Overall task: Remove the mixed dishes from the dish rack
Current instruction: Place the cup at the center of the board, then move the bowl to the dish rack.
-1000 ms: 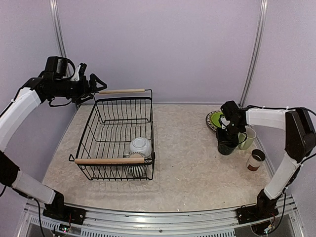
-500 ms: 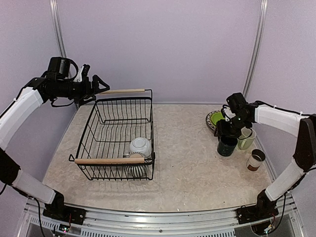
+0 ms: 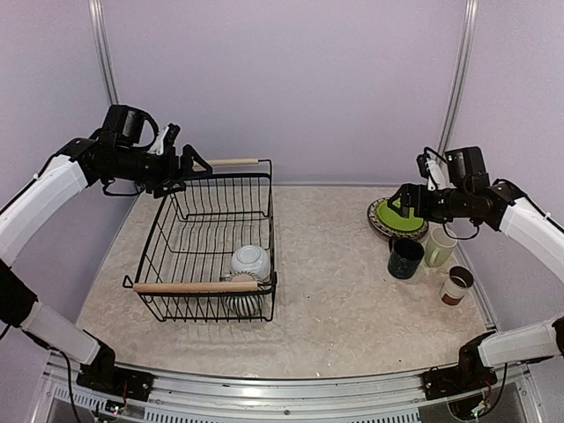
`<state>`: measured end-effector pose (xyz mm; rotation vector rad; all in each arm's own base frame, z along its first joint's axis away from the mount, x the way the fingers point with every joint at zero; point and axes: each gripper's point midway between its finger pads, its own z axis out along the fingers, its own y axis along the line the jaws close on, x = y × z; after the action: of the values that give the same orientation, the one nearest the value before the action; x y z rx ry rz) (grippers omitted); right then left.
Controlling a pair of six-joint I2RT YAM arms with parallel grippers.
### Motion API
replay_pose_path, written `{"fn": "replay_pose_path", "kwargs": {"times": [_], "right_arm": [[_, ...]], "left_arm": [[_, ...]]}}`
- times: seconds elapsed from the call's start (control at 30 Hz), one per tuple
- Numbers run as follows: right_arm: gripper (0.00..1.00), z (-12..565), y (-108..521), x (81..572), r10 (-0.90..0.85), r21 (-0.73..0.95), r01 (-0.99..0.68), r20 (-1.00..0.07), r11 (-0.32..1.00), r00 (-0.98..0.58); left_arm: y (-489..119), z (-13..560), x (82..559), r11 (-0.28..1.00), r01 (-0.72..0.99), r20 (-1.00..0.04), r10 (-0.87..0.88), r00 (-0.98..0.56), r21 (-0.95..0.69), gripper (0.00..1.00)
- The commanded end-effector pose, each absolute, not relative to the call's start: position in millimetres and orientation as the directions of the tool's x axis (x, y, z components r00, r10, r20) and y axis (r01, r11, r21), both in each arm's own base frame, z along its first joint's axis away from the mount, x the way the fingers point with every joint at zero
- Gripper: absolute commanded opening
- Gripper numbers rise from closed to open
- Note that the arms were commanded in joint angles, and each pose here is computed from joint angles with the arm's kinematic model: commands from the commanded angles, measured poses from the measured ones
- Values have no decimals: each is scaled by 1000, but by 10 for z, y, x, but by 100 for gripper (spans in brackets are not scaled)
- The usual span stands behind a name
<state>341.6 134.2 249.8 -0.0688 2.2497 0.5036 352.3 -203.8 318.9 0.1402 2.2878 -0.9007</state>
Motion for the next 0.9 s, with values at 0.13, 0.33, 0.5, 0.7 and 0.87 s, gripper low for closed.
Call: {"fn": "replay_pose_path", "kwargs": {"times": [0.13,0.33,0.5,0.7,0.87], "right_arm": [[97,2542,1354,3219,113,356,-273,-768,894,-631],[99,2417,1375,3024,88,362,-322,-773,875,-629],[100,2380,1334,2882,82,355,-333,-782,874,-618],[100,2368,1287,2809,90,357,-311,-772,881,-630],[100,2424,1222,2774,134,371,-274,-776,888,-617]], "left_arm": [[-2249,3052,3273,816,273,-594,-105,-797,-510,99],[-2262,2987,3077,844,212,-538,-104,-837,-492,99],[-2294,2625,2965,895,141,-398,-45,-916,-424,99],[-2596,2262,2860,891,184,-290,61,-955,-416,99],[-2766,1928,2823,887,209,-233,119,-965,-412,99]]}}
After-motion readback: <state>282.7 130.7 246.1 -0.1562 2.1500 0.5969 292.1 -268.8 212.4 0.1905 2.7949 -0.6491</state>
